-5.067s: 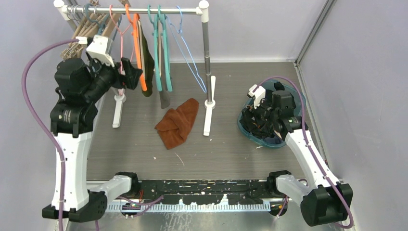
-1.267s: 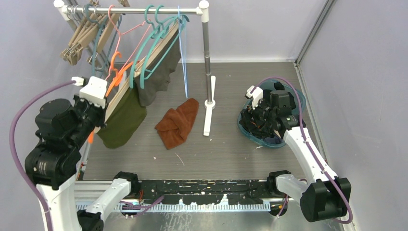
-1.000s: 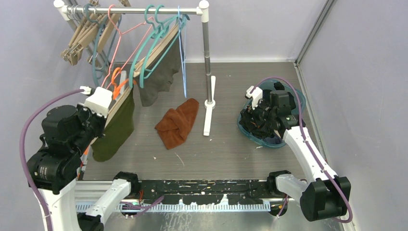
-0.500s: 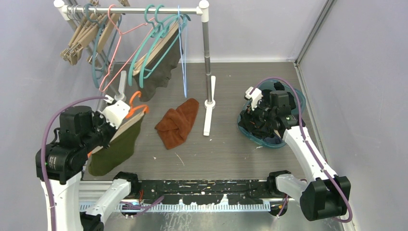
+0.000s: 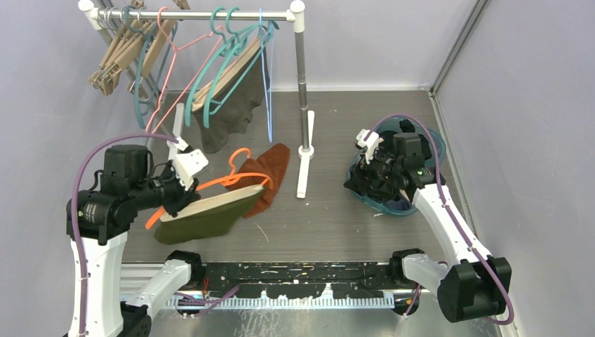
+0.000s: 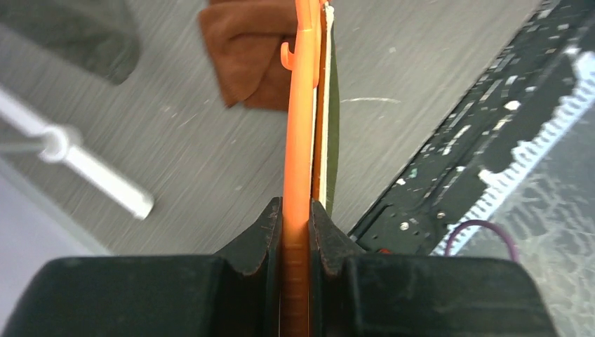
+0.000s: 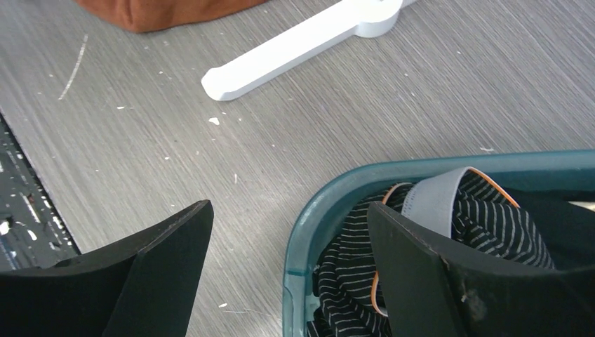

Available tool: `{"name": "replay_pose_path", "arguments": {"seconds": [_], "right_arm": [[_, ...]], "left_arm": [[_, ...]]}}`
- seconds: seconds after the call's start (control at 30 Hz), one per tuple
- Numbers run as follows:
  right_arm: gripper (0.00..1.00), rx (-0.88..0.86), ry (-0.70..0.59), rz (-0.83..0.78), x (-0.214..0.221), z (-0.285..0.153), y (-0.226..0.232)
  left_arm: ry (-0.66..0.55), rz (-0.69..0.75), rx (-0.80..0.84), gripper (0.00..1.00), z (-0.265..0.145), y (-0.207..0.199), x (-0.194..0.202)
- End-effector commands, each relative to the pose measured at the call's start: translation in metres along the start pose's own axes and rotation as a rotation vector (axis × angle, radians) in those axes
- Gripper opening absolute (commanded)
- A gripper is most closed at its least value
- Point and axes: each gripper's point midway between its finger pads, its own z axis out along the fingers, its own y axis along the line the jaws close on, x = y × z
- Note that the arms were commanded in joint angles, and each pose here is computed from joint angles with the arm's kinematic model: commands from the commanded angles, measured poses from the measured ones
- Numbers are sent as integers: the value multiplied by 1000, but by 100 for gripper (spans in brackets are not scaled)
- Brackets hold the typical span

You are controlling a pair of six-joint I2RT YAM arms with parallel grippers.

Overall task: Remove the underwear clipped to the hanger
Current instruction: Remove the underwear from the hanger.

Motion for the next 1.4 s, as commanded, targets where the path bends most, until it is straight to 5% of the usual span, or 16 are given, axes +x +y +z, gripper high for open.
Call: {"name": "replay_pose_path", "arguments": {"seconds": [0.0,0.63,1.0,1.37], "right_arm": [[86,-102,-84,-55,-19,-5,22],[87,-420,-272,-94,-45,-22,83],[86,-336,-470,-120,-132,-47,67],[87,-250,-616,-127,-182,-70,58]], "left_arm": [[-222,14,206,0,8,-31,-42],[-607,-117,380,0,6,-31,-137],[-745,-260,398,0,-17,-17,-186],[-783,-330,479,0,-25,-25,-193]]}}
